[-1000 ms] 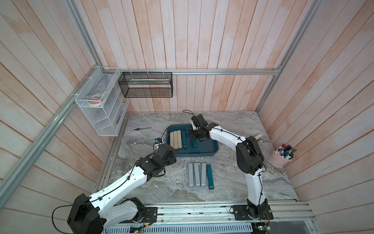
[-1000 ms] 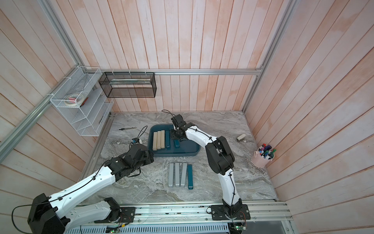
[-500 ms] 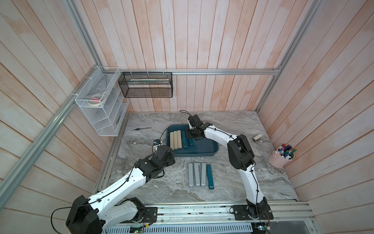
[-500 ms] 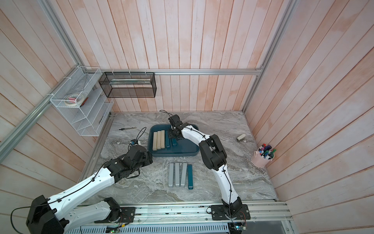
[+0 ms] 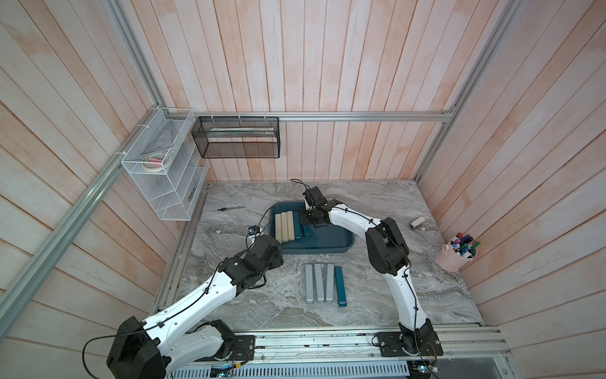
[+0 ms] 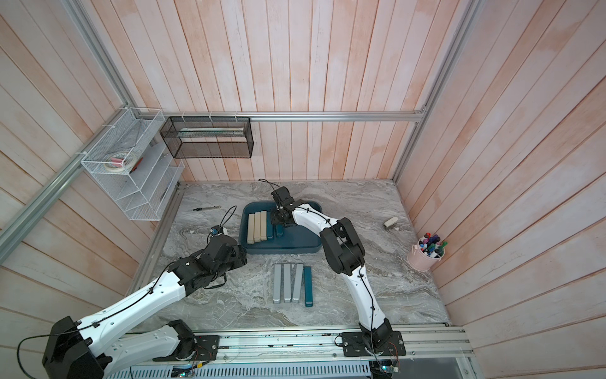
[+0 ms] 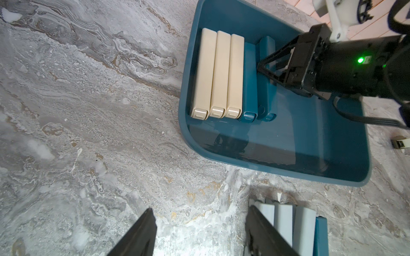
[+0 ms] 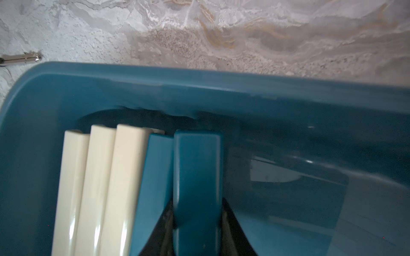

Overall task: Put the pruning pliers into the storage box
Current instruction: Place the pruning pliers in the storage box, then pick up the pruning pliers from the center of the board.

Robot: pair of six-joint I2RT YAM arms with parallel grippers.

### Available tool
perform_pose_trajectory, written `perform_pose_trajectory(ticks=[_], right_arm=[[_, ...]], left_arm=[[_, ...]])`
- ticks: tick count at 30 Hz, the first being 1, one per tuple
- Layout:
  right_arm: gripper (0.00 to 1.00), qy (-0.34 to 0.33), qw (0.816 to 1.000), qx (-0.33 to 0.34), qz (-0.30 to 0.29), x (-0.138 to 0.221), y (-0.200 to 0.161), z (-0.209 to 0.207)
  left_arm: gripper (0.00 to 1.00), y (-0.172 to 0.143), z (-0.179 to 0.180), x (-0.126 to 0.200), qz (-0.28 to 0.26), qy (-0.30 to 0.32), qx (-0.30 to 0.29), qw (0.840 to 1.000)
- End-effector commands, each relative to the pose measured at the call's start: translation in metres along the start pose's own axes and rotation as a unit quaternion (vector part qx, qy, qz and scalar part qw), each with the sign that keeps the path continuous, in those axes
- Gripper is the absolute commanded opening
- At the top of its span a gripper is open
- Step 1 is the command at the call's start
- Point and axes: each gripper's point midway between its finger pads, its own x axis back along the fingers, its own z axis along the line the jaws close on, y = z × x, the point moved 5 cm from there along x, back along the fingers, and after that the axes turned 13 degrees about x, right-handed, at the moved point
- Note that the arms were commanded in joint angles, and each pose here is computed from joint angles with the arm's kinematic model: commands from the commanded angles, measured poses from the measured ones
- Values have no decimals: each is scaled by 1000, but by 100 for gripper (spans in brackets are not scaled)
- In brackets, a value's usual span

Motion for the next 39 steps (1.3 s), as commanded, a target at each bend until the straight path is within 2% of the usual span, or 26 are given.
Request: perform_pose_trajectory(ticks=[1,10,14,22,28,34,39], right_arm=[[34,4,1000,-13,-8,-3,6,4],[41,-10,998,-43,-34,22,21,-8],[42,-11,998,-36,-48,39,30,-7],[44,-10,995,-6,-99,112,38,-2],[48,-32,992,19,-118,163,3,-14],[53,-63,994,19,-86,173,-57,-35],[56,-84,995,17,-55,189,-101,-35]], left_arm=[[68,-2,6,-2,-1,6,5,1000],[67,-2,5,-2,4,5,6,1000],[67,-1,4,0,3,3,9,1000],[67,6,-2,2,-8,8,-1,1000],[67,9,-14,-7,-6,0,-6,1000],[67,10,-27,-14,-4,-21,-10,1000],[68,13,-32,-15,-9,-28,-17,999]])
